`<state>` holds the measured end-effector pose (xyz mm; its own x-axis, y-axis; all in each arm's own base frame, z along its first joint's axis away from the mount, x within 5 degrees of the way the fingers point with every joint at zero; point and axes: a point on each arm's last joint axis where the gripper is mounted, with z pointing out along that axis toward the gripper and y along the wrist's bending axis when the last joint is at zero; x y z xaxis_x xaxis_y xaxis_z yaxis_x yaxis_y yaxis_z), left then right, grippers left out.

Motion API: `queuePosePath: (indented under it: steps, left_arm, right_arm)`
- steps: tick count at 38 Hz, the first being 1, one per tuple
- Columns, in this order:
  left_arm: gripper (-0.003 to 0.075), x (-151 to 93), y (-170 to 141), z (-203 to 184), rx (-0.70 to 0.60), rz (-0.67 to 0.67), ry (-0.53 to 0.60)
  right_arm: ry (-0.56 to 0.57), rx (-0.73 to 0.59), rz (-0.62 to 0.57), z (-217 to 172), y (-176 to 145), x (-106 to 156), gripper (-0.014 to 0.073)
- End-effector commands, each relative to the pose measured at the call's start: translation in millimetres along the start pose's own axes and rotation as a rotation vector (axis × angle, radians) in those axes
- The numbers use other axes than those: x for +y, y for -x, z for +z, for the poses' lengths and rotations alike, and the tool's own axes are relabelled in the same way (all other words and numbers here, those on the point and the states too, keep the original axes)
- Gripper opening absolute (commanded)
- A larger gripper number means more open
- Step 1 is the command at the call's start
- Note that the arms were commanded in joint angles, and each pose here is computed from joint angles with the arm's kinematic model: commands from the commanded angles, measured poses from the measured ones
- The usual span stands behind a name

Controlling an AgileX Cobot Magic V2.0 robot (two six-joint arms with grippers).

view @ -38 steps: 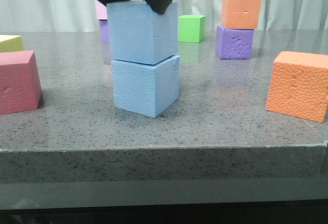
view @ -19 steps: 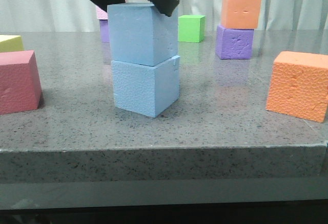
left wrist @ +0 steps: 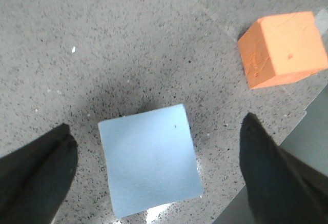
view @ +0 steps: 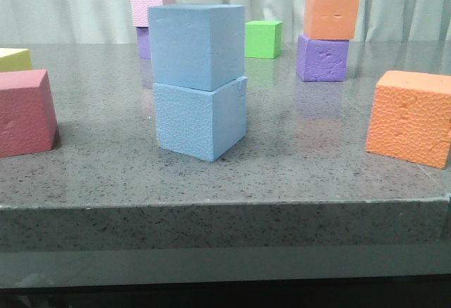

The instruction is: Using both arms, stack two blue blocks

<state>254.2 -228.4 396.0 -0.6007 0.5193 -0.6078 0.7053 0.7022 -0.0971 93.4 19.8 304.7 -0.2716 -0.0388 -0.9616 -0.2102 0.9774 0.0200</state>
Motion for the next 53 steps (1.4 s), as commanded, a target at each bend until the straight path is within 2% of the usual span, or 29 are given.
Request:
queuePosePath:
  steps: [1, 2, 11, 18, 26, 29, 34, 45, 53]
  left_arm:
    - [0.0522, -8, 13, -34, -0.13, 0.006, -0.016]
    - [0.0505, -8, 14, -35, -0.135, 0.006, -0.016]
    - [0.0178, -8, 15, -37, -0.142, 0.011, -0.013]
    - [-0.0009, -8, 15, -38, -0.144, 0.018, -0.012]
    - [-0.002, -7, 13, -47, -0.173, 0.033, 0.017]
    - [-0.002, -5, 10, -57, -0.242, 0.048, 0.052]
    - [-0.002, -4, -3, -79, -0.427, 0.072, 0.098]
    - [-0.002, -5, -71, -105, -0.732, 0.098, 0.135]
    - [-0.002, -5, -140, -102, -0.854, 0.102, 0.142]
  right_arm:
    - [-0.025, -0.095, -0.007, -3, 15, -2, -0.007]
    - [-0.025, -0.095, -0.007, -3, 15, -2, -0.007]
    - [-0.025, -0.095, -0.007, -3, 15, -2, -0.007]
    - [-0.025, -0.095, -0.007, -3, 15, -2, -0.007]
    - [-0.024, -0.093, -0.007, -3, 15, -2, -0.007]
    - [-0.024, -0.092, -0.007, -3, 15, -2, -0.007]
    - [-0.024, -0.091, -0.007, -3, 15, -2, -0.007]
    - [-0.024, -0.09, -0.007, -3, 15, -2, -0.007]
    - [-0.024, -0.09, -0.007, -3, 15, -2, -0.007]
